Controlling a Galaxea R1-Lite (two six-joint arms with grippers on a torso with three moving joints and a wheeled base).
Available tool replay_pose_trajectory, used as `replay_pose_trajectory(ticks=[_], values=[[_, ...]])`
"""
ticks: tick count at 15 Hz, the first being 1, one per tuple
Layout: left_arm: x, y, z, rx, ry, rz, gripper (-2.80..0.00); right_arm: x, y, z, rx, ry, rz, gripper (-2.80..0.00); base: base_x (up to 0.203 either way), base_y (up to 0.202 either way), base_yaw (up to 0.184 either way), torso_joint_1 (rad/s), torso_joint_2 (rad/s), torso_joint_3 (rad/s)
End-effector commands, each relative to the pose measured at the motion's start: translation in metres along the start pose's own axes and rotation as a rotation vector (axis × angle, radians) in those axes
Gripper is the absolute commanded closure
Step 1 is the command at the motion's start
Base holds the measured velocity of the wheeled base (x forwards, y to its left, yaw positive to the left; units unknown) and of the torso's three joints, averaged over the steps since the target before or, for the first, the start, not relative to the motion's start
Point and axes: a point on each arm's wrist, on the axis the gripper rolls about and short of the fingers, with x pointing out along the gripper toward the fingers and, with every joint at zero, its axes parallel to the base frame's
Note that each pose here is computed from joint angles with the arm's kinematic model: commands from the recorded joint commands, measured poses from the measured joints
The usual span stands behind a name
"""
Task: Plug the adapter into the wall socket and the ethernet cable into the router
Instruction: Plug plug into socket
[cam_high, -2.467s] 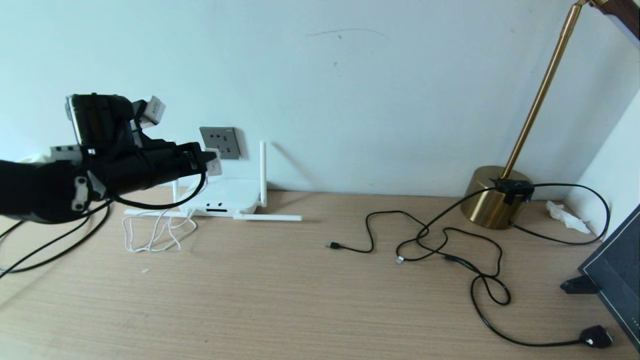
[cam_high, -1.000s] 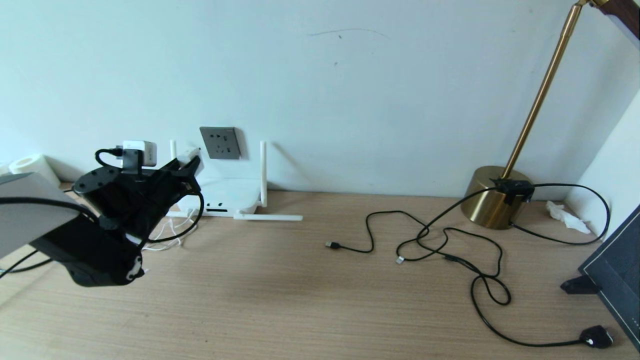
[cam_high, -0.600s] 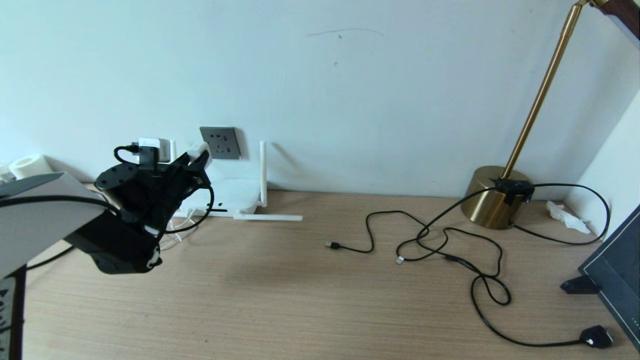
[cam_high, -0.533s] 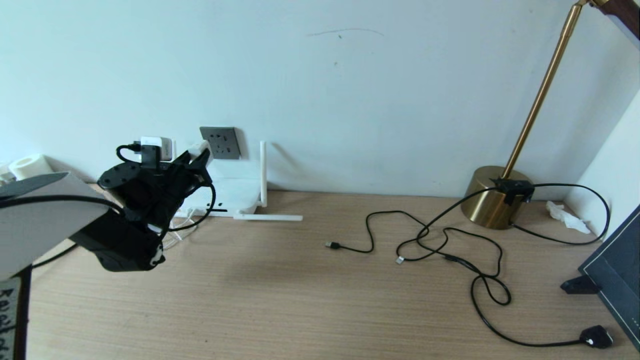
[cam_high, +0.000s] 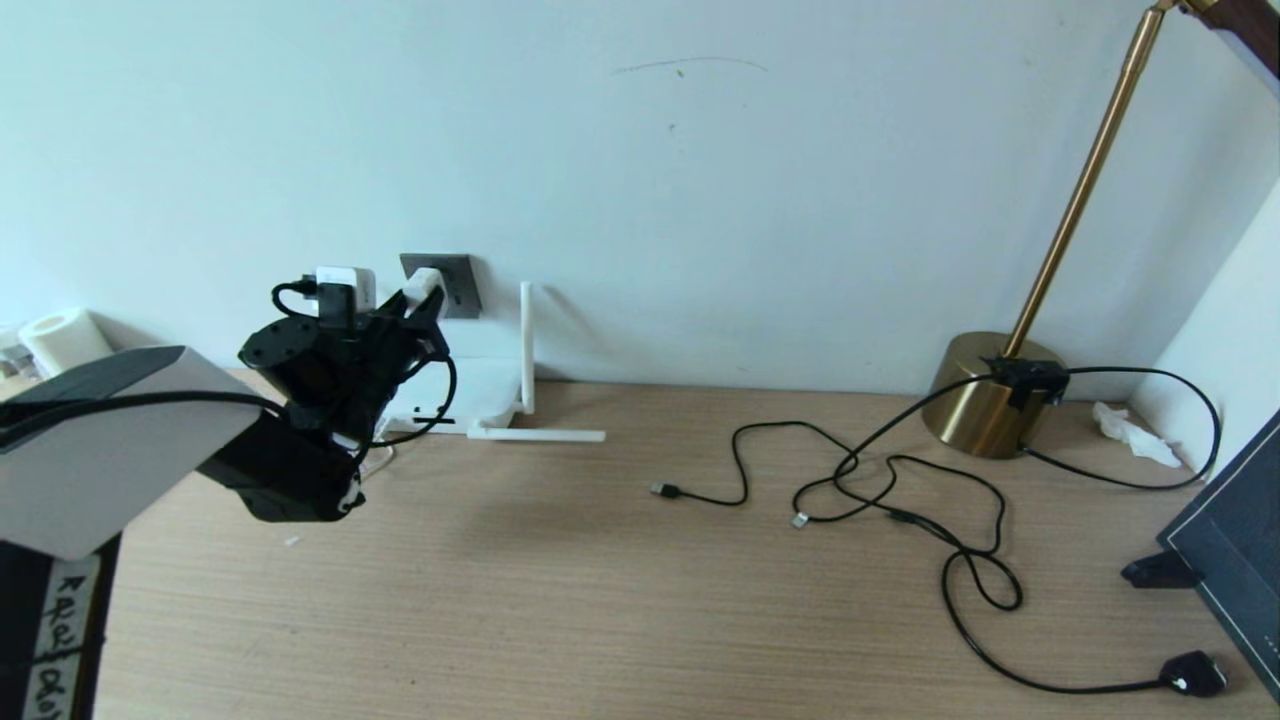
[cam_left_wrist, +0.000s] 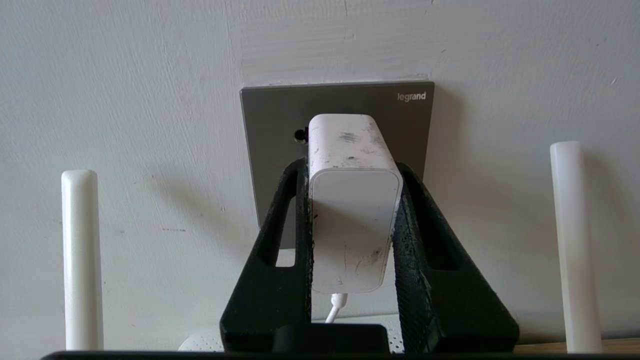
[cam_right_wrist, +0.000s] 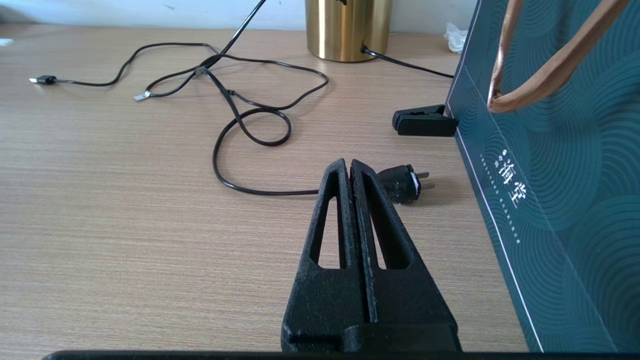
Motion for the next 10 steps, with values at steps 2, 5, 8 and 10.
replay_pose_trajectory(ticks=[2, 5, 8, 10], values=[[0.0062, 0.0006, -0.003, 0.001, -0.003, 0.005, 0.0, 0.0007, 0.0, -0.003, 0.0, 0.01, 0.0, 0.0, 0.0, 0.0, 0.0, 0.0, 0.0, 0.0], [0.0061, 0.0015, -0.0066, -0.006, 0.012, 0.027, 0.0, 0.0007, 0.0, -0.0029, 0.0, 0.009, 0.0, 0.0, 0.0, 0.0, 0.0, 0.0, 0.0, 0.0], [0.0038, 0.0014, -0.0038, -0.006, 0.011, 0.028, 0.0, 0.0007, 0.0, -0.003, 0.0, 0.01, 0.0, 0.0, 0.0, 0.0, 0.0, 0.0, 0.0, 0.0], [-0.0033, 0.0003, -0.0013, -0.009, 0.022, 0.026, 0.0, 0.0007, 0.0, -0.003, 0.0, 0.01, 0.0, 0.0, 0.0, 0.0, 0.0, 0.0, 0.0, 0.0]])
